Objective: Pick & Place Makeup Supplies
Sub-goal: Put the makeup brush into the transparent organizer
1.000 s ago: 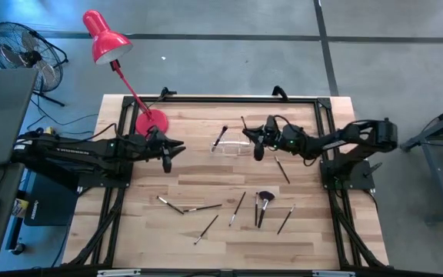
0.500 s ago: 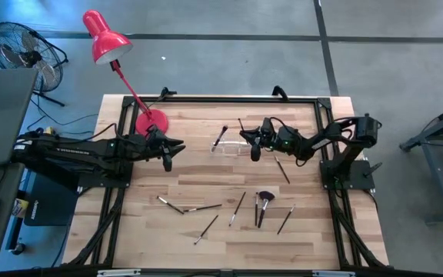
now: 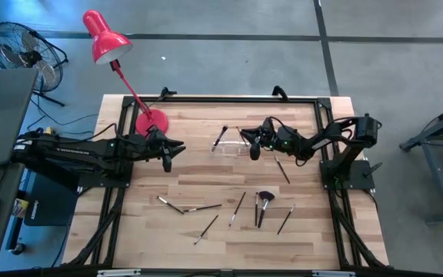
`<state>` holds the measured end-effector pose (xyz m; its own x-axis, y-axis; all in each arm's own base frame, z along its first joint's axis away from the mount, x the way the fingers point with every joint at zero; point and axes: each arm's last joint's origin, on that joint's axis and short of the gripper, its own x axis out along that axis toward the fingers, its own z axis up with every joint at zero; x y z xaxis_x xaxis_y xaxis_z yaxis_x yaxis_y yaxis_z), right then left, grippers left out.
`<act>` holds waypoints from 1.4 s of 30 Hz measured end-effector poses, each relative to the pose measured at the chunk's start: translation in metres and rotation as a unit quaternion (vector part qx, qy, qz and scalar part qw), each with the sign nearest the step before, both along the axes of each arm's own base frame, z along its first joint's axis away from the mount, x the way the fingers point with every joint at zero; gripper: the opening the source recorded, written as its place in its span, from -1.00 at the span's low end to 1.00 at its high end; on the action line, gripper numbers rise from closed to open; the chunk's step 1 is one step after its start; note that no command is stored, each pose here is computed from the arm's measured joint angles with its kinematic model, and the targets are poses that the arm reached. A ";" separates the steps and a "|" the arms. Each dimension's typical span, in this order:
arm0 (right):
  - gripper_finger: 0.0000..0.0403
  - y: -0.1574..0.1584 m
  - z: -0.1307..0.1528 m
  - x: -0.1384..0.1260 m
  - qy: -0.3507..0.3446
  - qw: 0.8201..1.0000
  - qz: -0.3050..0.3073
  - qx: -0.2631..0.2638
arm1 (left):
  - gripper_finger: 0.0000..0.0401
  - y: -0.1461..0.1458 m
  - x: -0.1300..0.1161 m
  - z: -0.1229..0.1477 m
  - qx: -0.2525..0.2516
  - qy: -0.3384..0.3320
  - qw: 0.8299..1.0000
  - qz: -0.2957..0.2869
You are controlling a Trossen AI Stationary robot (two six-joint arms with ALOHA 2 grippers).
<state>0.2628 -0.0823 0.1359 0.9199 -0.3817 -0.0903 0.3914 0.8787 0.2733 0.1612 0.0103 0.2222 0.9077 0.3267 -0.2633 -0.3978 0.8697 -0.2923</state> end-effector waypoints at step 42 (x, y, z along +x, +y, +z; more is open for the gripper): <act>-0.99 0.119 0.111 -0.015 0.206 0.978 0.010 -0.021 | -0.47 -0.037 0.005 -0.003 -0.023 0.028 0.991 -0.126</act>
<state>0.2477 0.0362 0.2467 0.8160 -0.3747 -0.4402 0.4432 0.8944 0.0600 0.1659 -0.0272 0.2190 0.9422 0.0785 -0.3258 -0.1872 0.9296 -0.3174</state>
